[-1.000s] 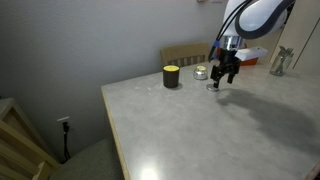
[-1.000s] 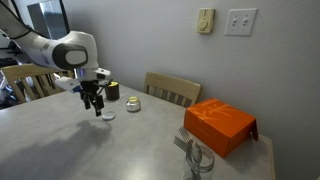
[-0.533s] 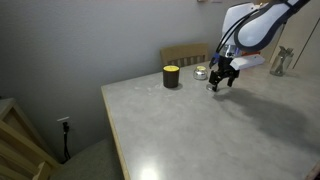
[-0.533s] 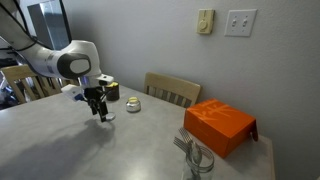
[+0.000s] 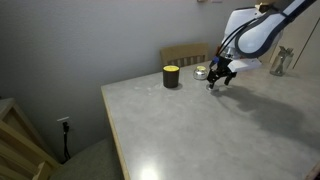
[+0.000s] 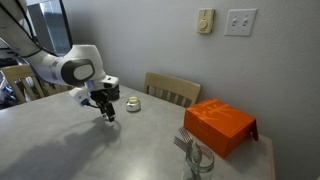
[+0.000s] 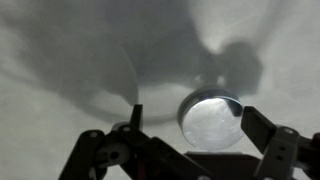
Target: Place the lid on the jar
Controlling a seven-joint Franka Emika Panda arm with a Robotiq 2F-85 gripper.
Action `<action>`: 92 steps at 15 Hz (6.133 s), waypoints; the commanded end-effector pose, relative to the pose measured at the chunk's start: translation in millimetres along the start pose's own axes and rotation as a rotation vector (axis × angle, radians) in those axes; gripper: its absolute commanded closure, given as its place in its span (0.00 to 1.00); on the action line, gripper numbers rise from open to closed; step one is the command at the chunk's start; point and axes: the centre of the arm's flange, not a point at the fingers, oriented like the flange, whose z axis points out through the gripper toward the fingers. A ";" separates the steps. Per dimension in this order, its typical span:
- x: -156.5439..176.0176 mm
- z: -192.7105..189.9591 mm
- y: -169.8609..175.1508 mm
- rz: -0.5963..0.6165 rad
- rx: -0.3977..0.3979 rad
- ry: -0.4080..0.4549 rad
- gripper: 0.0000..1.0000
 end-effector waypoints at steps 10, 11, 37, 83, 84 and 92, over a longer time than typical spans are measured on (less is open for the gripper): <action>19.2 -3.7 -11.3 -0.041 -0.037 0.017 0.00; 20.3 -2.2 -13.1 -0.044 -0.031 0.017 0.00; 20.0 -21.0 -23.4 -0.114 -0.064 0.019 0.56; 158.7 -55.0 11.5 -0.387 -0.079 0.011 0.56; 160.5 -54.0 8.1 -0.390 -0.075 0.012 0.56; 168.0 -38.8 -16.3 -0.418 -0.057 0.024 0.56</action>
